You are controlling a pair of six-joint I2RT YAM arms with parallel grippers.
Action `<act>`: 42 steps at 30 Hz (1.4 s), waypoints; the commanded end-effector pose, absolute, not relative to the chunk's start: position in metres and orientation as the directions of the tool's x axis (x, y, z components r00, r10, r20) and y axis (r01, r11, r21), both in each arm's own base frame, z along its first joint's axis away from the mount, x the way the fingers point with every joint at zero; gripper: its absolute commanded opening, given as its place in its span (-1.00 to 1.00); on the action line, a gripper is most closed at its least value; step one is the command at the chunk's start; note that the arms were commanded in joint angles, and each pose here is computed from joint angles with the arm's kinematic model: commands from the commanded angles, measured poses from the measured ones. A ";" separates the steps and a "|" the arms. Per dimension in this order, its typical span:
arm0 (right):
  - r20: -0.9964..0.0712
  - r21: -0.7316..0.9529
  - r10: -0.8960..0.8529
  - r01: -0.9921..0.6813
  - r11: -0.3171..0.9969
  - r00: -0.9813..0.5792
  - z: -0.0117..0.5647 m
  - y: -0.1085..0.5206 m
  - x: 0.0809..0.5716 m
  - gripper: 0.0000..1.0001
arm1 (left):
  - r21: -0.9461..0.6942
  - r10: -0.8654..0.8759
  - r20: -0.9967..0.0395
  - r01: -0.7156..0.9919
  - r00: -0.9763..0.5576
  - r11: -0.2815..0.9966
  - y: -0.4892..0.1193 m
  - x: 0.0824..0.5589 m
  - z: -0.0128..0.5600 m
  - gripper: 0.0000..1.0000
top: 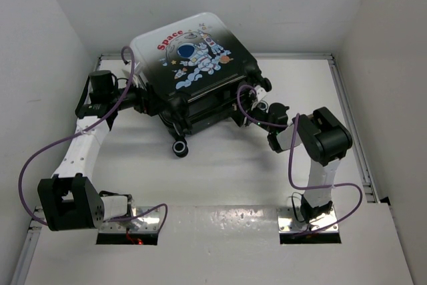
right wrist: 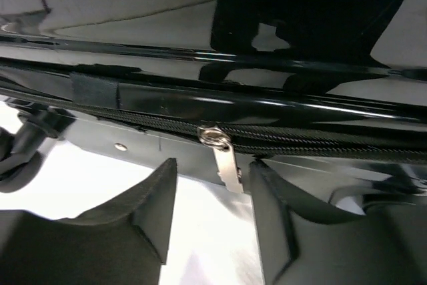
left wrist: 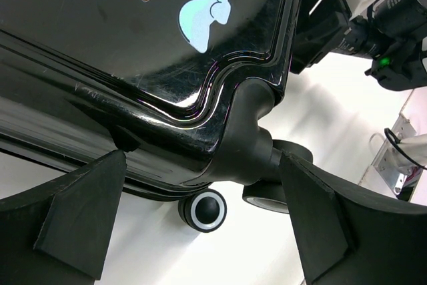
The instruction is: Pack the luggage
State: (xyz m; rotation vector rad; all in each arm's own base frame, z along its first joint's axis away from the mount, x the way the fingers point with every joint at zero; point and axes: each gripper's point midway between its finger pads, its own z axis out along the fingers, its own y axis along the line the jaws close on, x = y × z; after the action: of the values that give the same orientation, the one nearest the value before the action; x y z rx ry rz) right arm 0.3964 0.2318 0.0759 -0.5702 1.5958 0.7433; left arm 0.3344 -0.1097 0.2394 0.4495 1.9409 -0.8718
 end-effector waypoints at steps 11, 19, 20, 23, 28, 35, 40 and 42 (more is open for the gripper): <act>-0.947 -0.029 0.240 -0.801 0.598 0.214 0.195 0.254 0.397 -1.00 | -0.364 -0.040 -0.886 0.641 -0.461 0.676 -0.108 0.339 0.243 0.96; -0.953 0.019 0.243 -0.764 0.645 0.182 0.188 0.241 0.388 -0.82 | -0.368 -0.032 -0.885 0.657 -0.464 0.658 -0.119 0.322 0.240 0.88; -0.955 0.021 0.242 -0.771 0.637 0.174 0.187 0.243 0.385 -0.56 | -0.366 -0.032 -0.885 0.651 -0.464 0.665 -0.118 0.323 0.240 0.88; -0.957 0.025 0.239 -0.775 0.631 0.164 0.182 0.246 0.384 -0.43 | -0.366 -0.028 -0.883 0.650 -0.468 0.666 -0.121 0.318 0.235 0.88; -0.946 0.015 0.258 -0.769 0.639 0.195 0.194 0.251 0.399 -0.38 | -0.357 -0.028 -0.887 0.648 -0.460 0.673 -0.120 0.317 0.237 0.88; -0.934 0.019 0.283 -0.764 0.645 0.216 0.205 0.258 0.410 -0.58 | -0.363 -0.028 -0.883 0.645 -0.468 0.673 -0.120 0.319 0.235 0.91; -0.937 0.009 0.265 -0.746 0.666 0.226 0.200 0.260 0.409 -1.00 | -0.365 -0.034 -0.884 0.644 -0.466 0.673 -0.120 0.317 0.237 0.91; -0.940 -0.005 0.247 -0.736 0.677 0.234 0.197 0.256 0.407 -1.00 | -0.359 -0.029 -0.888 0.654 -0.458 0.666 -0.123 0.315 0.240 0.85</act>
State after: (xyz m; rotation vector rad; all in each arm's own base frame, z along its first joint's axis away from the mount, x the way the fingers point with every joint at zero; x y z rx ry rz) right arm 0.4015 0.2446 0.0909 -0.4938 1.5973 0.7682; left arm 0.3184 -0.1173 0.2236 0.4508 1.9561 -0.8748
